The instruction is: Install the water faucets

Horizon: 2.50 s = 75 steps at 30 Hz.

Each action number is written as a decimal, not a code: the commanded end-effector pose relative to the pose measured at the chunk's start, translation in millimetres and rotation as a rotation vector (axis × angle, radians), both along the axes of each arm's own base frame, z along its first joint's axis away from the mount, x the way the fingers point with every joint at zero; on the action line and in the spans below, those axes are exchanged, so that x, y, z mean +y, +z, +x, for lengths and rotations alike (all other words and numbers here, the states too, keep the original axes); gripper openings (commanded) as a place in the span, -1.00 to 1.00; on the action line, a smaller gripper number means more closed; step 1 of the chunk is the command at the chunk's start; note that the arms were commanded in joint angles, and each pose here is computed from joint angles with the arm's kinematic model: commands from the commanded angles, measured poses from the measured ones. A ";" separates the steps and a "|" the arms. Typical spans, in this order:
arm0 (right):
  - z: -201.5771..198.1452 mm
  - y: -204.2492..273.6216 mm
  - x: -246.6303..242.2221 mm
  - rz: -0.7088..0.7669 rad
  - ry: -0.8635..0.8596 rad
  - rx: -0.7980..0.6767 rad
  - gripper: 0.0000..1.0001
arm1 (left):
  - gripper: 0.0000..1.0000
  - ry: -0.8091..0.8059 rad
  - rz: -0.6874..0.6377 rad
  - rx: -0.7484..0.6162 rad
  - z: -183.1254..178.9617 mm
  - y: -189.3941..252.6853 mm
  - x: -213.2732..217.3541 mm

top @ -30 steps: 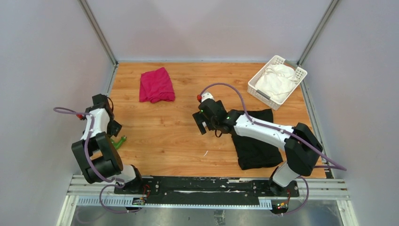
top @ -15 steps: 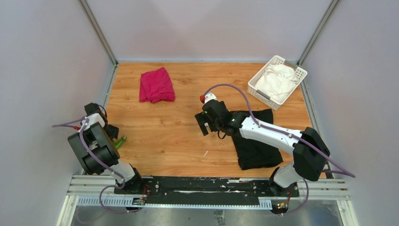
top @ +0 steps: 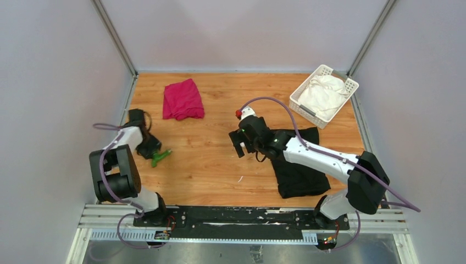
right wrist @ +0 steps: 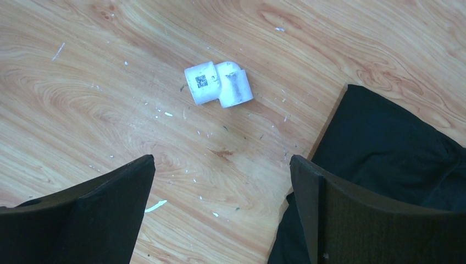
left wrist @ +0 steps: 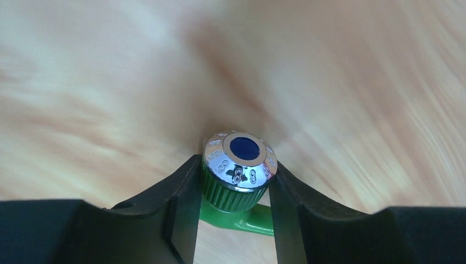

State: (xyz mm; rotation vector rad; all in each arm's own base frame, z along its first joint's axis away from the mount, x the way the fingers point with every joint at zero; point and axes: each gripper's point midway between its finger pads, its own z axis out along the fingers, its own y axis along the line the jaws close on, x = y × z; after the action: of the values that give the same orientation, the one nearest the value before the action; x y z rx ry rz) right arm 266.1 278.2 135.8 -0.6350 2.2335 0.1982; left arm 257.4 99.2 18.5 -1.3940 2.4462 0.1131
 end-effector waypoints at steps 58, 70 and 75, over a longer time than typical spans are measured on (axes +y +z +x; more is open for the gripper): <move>-4.4 45.8 167.1 0.865 0.237 0.430 -0.59 | -1.00 -0.691 -0.327 -0.402 32.5 130.1 -246.2; -10.1 38.5 163.1 0.859 0.229 0.450 0.07 | -1.00 -0.685 -0.318 -0.409 34.1 132.8 -244.8; -11.4 35.5 162.3 0.853 0.230 0.456 -0.03 | -1.00 -0.683 -0.305 -0.410 34.9 135.6 -242.8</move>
State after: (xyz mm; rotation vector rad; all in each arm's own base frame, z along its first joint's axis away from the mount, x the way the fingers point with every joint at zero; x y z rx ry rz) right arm 263.3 439.1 177.8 -0.3575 2.1695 1.4223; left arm 294.6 -143.2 146.6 -0.5305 2.4928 -0.6500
